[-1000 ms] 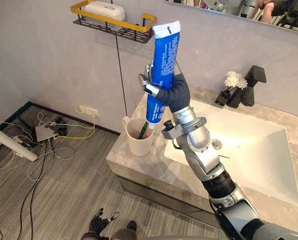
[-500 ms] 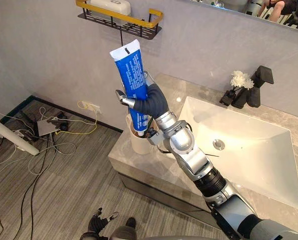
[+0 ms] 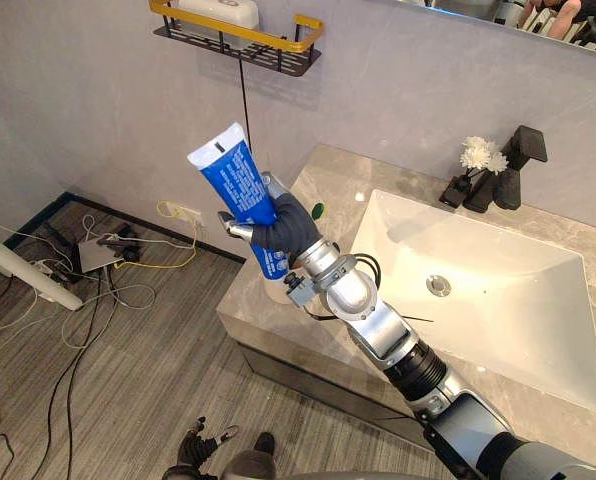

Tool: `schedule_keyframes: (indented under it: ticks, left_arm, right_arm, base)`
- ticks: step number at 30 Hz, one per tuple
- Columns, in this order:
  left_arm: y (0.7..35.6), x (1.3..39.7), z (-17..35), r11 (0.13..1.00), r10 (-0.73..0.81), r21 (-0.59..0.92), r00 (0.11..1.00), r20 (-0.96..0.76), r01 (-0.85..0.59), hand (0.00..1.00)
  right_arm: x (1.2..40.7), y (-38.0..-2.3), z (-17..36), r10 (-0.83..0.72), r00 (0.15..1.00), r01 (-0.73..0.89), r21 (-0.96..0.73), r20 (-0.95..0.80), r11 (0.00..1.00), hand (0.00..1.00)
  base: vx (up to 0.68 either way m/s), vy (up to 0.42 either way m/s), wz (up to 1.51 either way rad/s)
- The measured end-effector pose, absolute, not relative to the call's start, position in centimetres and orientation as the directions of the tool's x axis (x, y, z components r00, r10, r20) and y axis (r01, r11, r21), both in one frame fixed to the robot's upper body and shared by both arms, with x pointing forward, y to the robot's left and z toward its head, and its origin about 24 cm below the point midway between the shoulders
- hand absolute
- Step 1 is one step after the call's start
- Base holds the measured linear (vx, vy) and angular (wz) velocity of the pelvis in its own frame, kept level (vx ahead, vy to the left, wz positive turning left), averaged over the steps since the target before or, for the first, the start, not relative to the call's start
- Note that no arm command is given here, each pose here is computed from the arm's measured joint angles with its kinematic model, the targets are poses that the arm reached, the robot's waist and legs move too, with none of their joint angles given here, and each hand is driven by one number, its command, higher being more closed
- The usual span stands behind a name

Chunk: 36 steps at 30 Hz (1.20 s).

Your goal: Organize washtable

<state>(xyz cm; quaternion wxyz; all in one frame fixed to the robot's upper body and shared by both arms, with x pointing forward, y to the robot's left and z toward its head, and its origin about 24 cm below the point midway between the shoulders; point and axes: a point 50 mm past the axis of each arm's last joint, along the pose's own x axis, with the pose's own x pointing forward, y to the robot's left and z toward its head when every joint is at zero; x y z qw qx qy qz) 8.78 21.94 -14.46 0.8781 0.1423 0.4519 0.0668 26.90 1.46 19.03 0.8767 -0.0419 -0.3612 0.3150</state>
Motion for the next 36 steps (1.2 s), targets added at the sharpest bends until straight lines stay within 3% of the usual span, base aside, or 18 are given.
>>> schedule_keyframes:
  ticks: [14, 36]
  left_arm:
    - [21.8, 8.4, -14.7, 0.952, 0.242, 0.307, 0.568, -0.786, 0.019, 0.0]
    - [21.8, 8.4, -14.7, 0.952, 0.239, 0.306, 0.568, -0.787, 0.023, 0.0]
  right_arm:
    - [27.2, 1.0, 19.1, 0.53, 0.572, -0.46, -0.29, 0.626, 0.839, 1.0]
    - [27.8, -0.2, 18.8, 0.436, 0.648, -0.493, -0.092, 0.624, 0.865, 1.0]
  base:
    - [0.0, 0.0, 0.0]
    - [0.0, 0.0, 0.0]
